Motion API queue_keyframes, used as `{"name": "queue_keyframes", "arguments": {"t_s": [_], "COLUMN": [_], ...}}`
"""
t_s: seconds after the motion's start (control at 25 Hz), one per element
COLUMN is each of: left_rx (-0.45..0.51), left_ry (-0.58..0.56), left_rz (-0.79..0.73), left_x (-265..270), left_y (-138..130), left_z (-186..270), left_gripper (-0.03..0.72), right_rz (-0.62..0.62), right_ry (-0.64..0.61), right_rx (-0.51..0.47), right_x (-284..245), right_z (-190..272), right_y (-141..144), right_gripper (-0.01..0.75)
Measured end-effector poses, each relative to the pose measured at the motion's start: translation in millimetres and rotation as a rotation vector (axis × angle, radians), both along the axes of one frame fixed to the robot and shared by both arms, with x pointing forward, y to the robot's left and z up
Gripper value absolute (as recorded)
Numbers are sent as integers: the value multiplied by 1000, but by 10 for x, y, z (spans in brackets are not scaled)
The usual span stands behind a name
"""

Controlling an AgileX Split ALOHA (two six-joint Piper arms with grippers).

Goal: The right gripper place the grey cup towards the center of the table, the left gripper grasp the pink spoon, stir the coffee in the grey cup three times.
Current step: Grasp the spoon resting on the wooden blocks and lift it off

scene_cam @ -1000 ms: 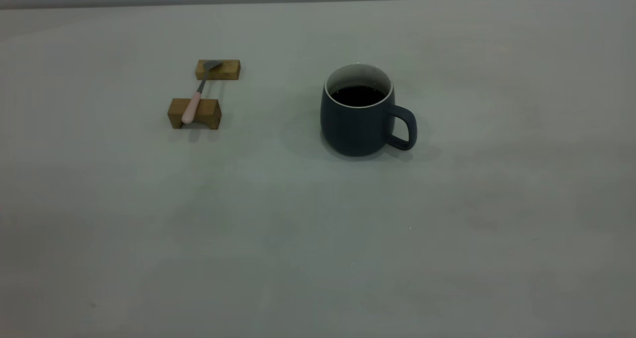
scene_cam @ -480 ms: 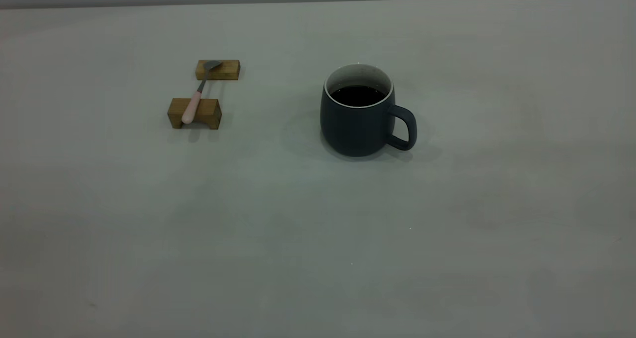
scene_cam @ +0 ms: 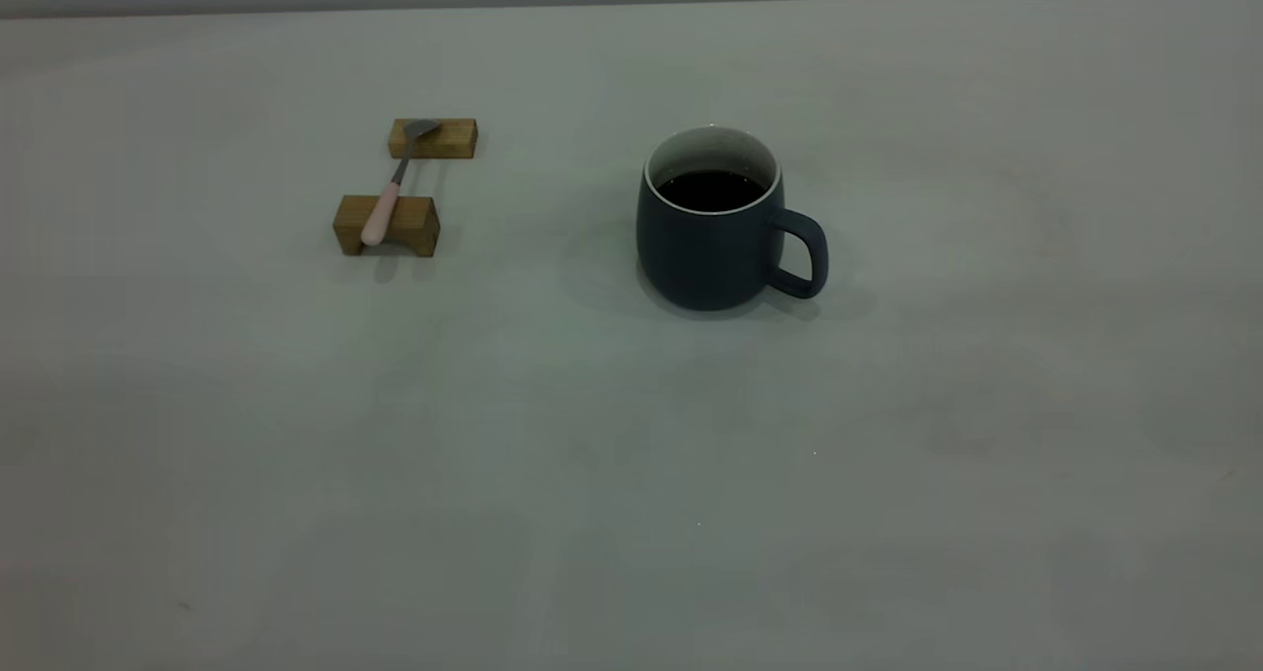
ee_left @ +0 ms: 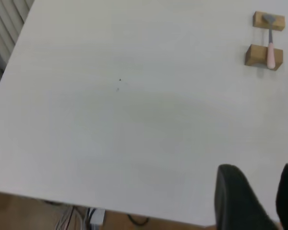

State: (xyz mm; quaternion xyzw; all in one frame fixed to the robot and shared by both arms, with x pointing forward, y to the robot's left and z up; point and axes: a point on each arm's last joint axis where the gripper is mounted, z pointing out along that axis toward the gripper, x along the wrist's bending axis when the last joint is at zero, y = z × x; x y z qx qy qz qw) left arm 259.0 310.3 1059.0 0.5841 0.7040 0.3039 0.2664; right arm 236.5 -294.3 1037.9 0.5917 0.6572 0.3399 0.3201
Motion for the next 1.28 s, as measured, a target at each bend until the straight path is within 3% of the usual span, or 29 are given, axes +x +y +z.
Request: {"name": "queue_keyframes", "arguments": {"t_s": [0.12, 0.28, 0.4, 0.6, 0.88, 1.04, 1.28], "left_rx": [-1, -47, -115, -131, -87, -74, -80], "left_ry": [64, 168, 277, 428, 588, 612, 621], "left_rz": [-12, -18, -21, -89, -219, -258, -245], "left_x": [443, 1127, 1600, 2309, 3065, 3339, 3634], "left_y": [10, 5, -33, -243, -781, -1020, -1124], "left_z": [102, 48, -166, -661, -1411, -1719, -2117], "left_gripper": [406, 602, 676, 675, 666, 661, 647], "right_rz": [0, 0, 1, 1, 1, 1, 1], "right_ry": [0, 0, 0, 0, 0, 0, 0], "right_rx": [0, 0, -2, -2, -2, -2, -2], "right_x": [0, 0, 0, 0, 0, 0, 0], "right_z": [0, 0, 0, 0, 0, 0, 0], "right_y": [0, 0, 0, 0, 0, 0, 0], "right_gripper": [214, 219, 223, 228, 232, 238, 237]}}
